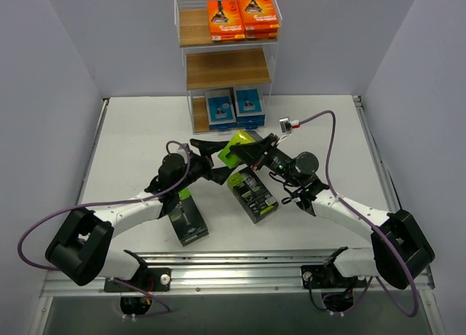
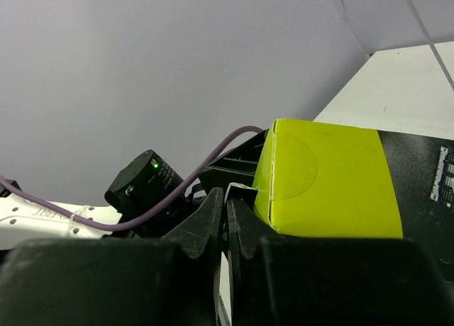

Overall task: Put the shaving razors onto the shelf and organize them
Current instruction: Place the shaving razor onto shelf

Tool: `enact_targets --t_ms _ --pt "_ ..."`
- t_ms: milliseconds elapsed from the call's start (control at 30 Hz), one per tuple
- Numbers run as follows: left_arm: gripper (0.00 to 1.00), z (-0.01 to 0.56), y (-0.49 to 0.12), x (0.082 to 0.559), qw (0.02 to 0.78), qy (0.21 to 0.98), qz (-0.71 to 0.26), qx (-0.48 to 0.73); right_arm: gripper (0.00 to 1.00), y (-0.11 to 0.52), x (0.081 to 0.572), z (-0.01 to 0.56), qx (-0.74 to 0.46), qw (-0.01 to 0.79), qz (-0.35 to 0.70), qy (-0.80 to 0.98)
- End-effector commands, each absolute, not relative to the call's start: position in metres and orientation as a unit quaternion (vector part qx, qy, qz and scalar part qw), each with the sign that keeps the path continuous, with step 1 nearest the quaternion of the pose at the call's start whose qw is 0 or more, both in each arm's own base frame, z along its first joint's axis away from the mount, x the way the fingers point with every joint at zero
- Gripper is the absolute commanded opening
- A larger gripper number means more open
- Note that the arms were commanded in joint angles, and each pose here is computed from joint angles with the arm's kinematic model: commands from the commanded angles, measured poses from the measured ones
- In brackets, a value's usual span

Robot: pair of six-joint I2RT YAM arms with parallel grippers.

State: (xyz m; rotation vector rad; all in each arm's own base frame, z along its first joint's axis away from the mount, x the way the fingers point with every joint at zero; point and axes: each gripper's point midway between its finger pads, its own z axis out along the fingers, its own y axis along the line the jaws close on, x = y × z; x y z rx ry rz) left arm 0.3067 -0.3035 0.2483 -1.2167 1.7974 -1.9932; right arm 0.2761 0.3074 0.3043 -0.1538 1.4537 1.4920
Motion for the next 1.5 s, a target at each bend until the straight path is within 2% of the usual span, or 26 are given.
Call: enact_targets --t_ms 0,333,700,800,900,1200,1300,1467 --pt "0.94 0.343 -0.319 0.277 0.023 0.542 -0.764 -0.349 0.0 0.31 0.269 0.299 -0.078 0.517 0.602 0.604" --pt "0.94 0.356 -0.314 0.266 0.025 0.54 -0.771 -0.336 0.0 0.293 0.306 0.259 -0.021 0.553 0.523 0.648" --pt "0.94 0.303 -0.313 0.265 0.014 0.551 -0.756 -0.353 0.0 0.275 0.277 0.2 0.048 0.498 0.562 0.659" --pt "1.0 0.284 -0.318 0.266 0.011 0.558 -0.754 -0.347 0.0 0.269 0.267 0.195 0.066 0.481 0.576 0.658" --pt "1.0 0.272 -0.321 0.268 0.012 0.559 -0.756 -0.339 0.0 0.26 0.26 0.181 0.091 0.46 0.57 0.674" --pt "1.0 0.254 -0.311 0.28 0.103 0.599 -0.739 -0.293 0.0 0.227 0.24 0.157 0.141 0.43 0.503 0.736" --pt "1.0 0.251 -0.306 0.284 0.147 0.637 -0.71 -0.261 0.0 0.222 0.232 0.154 0.149 0.414 0.498 0.747" --pt "0.98 0.22 -0.287 0.283 0.224 0.759 -0.576 -0.206 0.0 0.226 0.214 0.132 0.163 0.356 0.516 0.762"
